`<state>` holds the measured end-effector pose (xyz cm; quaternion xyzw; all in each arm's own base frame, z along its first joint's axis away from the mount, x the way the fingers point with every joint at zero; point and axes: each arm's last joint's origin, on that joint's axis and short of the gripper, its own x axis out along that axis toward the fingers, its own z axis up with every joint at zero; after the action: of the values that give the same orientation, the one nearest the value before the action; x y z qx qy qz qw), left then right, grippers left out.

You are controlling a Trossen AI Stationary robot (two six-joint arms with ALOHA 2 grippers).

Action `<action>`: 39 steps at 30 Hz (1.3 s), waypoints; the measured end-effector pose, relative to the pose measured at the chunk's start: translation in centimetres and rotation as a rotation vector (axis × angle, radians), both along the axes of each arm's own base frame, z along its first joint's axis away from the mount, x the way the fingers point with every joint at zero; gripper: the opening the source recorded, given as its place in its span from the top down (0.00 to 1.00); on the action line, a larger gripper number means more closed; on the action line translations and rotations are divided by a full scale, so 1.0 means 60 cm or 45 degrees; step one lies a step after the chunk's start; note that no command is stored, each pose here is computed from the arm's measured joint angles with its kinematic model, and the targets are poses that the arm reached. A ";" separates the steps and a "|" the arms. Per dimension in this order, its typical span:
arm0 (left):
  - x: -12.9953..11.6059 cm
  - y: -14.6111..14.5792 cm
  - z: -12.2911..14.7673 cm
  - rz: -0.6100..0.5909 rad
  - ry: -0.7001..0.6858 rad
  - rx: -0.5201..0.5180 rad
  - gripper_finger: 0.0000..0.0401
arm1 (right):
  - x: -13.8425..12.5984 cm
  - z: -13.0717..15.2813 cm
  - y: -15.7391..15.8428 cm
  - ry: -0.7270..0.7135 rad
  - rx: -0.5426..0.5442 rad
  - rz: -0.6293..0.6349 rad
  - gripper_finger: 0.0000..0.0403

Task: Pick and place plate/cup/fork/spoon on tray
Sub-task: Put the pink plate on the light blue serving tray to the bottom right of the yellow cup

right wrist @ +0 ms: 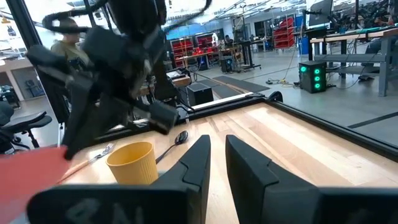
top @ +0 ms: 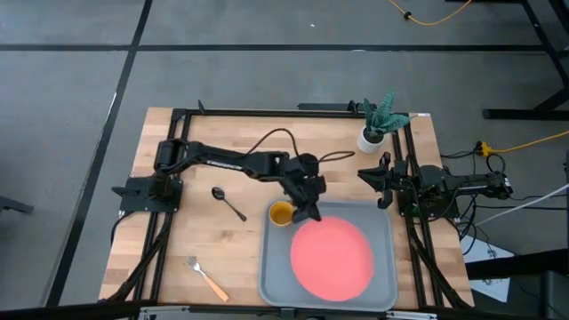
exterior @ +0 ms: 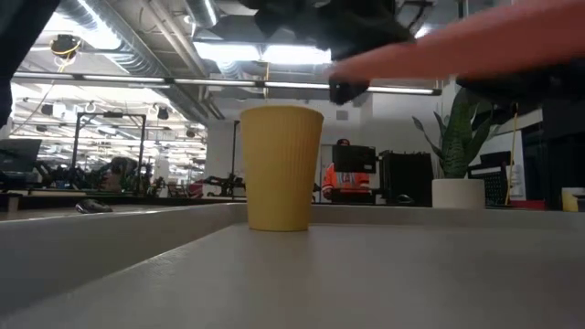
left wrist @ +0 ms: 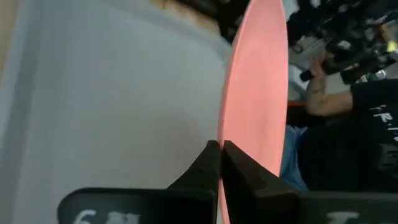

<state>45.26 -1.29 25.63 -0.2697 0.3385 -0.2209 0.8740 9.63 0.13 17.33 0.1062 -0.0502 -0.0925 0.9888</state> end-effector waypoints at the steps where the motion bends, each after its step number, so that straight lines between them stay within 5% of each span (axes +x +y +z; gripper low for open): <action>1: 0.001 0.003 0.004 0.003 -0.018 0.012 1.00 | 0.000 0.000 0.000 0.000 0.000 0.000 0.86; 20: 0.028 0.052 -0.075 0.062 0.094 -0.013 1.00 | 0.000 0.002 0.000 -0.004 -0.057 -0.004 0.86; 39: 0.036 0.055 -0.087 0.180 0.083 0.086 0.91 | 0.000 0.001 0.000 0.001 -0.055 -0.004 0.86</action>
<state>47.41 2.01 20.40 -0.2701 0.3542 -0.1382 0.8846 9.62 0.13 17.40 0.0846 -0.0522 -0.0931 0.9907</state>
